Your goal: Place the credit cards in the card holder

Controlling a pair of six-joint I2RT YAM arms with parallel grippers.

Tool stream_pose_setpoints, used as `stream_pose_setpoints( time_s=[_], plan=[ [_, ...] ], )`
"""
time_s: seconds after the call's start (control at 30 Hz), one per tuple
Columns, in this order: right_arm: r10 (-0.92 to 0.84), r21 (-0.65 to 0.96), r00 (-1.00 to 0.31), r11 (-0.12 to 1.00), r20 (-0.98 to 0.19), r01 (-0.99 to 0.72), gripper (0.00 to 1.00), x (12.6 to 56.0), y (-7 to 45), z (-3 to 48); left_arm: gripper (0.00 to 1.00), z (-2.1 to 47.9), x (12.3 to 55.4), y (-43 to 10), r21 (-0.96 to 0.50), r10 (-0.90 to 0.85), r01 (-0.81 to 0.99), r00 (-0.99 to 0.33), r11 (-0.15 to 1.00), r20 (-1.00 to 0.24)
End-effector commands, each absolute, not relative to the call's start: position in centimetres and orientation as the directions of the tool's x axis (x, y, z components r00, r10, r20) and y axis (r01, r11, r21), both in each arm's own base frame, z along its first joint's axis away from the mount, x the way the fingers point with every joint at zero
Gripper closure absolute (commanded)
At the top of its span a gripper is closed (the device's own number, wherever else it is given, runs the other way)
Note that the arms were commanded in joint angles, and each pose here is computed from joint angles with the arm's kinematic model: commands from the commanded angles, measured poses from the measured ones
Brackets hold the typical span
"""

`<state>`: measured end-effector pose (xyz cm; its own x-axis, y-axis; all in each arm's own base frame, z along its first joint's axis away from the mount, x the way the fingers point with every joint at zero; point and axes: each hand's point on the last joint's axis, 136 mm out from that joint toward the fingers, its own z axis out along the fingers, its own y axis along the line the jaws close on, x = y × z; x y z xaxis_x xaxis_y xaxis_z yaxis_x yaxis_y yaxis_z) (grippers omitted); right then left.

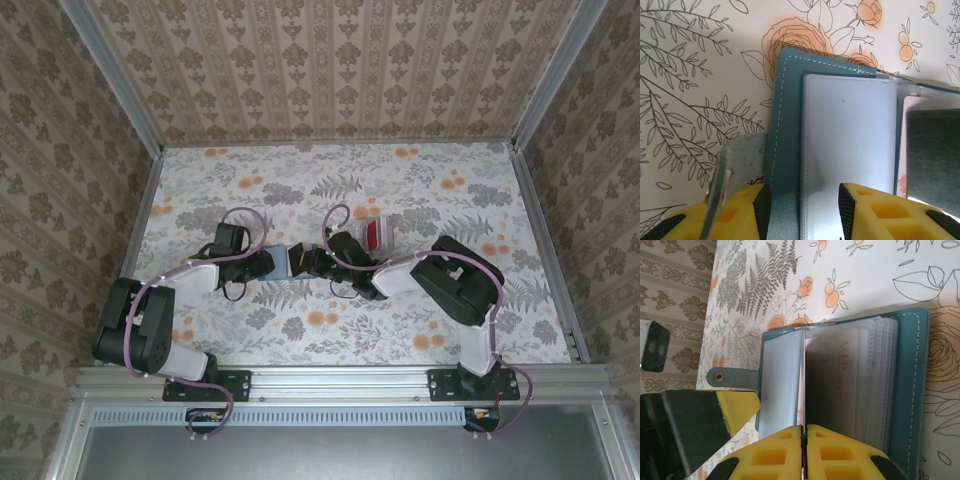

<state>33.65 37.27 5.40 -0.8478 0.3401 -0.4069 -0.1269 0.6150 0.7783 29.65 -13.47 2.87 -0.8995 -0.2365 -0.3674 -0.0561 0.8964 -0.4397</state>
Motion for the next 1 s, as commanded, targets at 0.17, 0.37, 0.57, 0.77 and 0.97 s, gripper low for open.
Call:
stream_pose_setpoints(
  time_s=[0.17, 0.37, 0.57, 0.77, 0.97],
  plan=[
    [0.336, 0.804, -0.862, 0.581, -0.38, -0.127, 0.89, 34.2, 38.9, 5.5, 0.58, 2.2, 29.4, -13.4, -0.44, -0.223, -0.044, -0.905, 0.897, -0.363],
    [0.331, 0.815, -0.877, 0.57, -0.348, -0.109, 0.89, 34.1, 39.4, 4.6, 0.58, 2.4, 29.5, -13.5, -0.443, -0.221, -0.041, -0.905, 0.896, -0.364],
    [0.373, 0.811, -0.86, 0.58, -0.348, -0.077, 0.89, 34.3, 38.4, 4.4, 0.59, 2.6, 29.5, -13.5, -0.444, -0.221, -0.038, -0.903, 0.895, -0.368],
    [0.413, 0.792, -0.83, 0.608, -0.374, -0.055, 0.89, 34.1, 36.5, 4.7, 0.59, 2.8, 29.5, -13.4, -0.444, -0.224, -0.039, -0.9, 0.895, -0.373],
    [0.406, 0.801, -0.837, 0.595, -0.366, -0.061, 0.89, 34.0, 37.0, 4.8, 0.59, 2.8, 29.6, -13.6, -0.454, -0.227, -0.037, -0.901, 0.89, -0.371]
  ],
)
